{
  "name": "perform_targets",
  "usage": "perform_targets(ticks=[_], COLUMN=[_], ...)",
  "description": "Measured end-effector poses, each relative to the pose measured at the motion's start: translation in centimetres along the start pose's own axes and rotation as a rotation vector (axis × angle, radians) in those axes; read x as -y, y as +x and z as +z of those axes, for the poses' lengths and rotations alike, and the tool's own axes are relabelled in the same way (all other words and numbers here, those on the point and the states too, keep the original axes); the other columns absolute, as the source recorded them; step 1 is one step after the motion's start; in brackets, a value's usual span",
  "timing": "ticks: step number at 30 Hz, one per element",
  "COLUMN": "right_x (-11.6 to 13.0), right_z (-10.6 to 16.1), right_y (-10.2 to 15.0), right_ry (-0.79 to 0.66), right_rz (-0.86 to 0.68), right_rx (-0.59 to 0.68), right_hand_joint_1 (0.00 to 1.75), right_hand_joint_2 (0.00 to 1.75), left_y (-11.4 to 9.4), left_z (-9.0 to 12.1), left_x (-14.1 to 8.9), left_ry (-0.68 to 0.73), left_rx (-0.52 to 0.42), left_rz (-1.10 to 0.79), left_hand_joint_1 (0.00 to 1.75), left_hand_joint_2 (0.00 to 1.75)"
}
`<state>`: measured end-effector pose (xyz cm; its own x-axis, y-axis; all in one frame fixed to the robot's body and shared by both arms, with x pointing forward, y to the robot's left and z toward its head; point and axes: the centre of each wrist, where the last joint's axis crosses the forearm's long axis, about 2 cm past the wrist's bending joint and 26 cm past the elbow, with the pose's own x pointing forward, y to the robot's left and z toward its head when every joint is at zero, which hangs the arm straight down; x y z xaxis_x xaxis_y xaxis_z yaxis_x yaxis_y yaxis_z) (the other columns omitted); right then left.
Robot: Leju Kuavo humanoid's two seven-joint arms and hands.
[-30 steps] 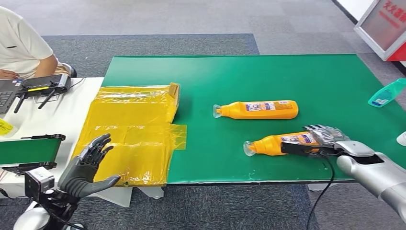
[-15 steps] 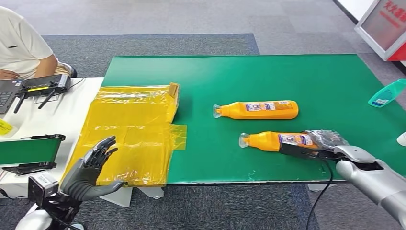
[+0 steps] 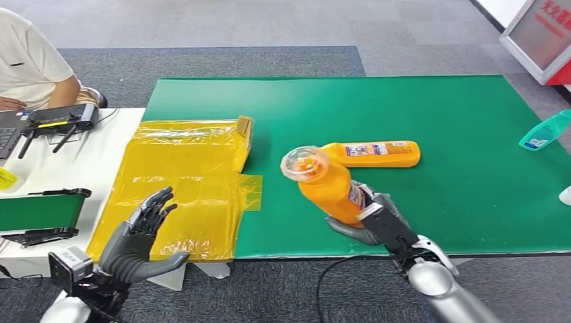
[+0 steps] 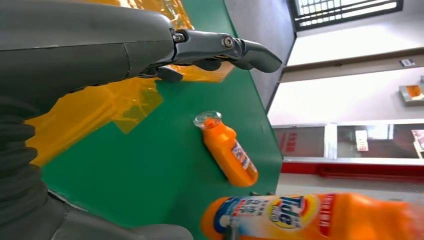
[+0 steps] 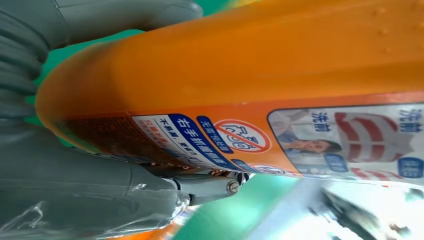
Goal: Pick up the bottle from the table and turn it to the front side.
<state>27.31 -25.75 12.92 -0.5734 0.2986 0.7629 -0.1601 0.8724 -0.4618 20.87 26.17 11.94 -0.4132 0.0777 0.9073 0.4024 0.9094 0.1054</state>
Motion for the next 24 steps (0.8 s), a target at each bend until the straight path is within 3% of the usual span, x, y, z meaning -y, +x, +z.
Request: perform_targets(ticks=[1, 5, 9, 17, 24], right_x=[-0.6, -2.9, -5.6, -10.2, -12.5], right_z=[-0.1, -0.7, -0.8, -0.5, 0.2], right_y=[0.8, 3.3, 4.9, 6.1, 6.9], right_ry=[-0.053, -0.242, -0.342, -0.35, -0.341], right_rz=[-0.003, -0.003, -0.063, -0.114, -0.071], right_rx=[0.032, 0.102, 0.092, 0.079, 0.159], right_hand_joint_1=[1.55, 1.74, 1.71, 1.61, 1.71], right_hand_joint_2=[1.75, 1.75, 1.75, 1.75, 1.75], left_y=[0.1, 0.3, 0.9, 2.4, 3.5], left_z=[-0.3, -1.9, -3.9, -6.6, -8.1], left_x=[0.5, 2.9, 5.6, 9.8, 12.8], left_ry=[0.0, 0.007, 0.012, -0.043, -0.141], left_rx=[0.002, 0.019, 0.064, 0.134, 0.191], left_rz=[-0.002, -0.003, 0.027, -0.02, -0.074], left_hand_joint_1=[0.0, 0.0, 0.0, 0.0, 0.0], left_hand_joint_2=[1.75, 1.75, 1.75, 1.75, 1.75])
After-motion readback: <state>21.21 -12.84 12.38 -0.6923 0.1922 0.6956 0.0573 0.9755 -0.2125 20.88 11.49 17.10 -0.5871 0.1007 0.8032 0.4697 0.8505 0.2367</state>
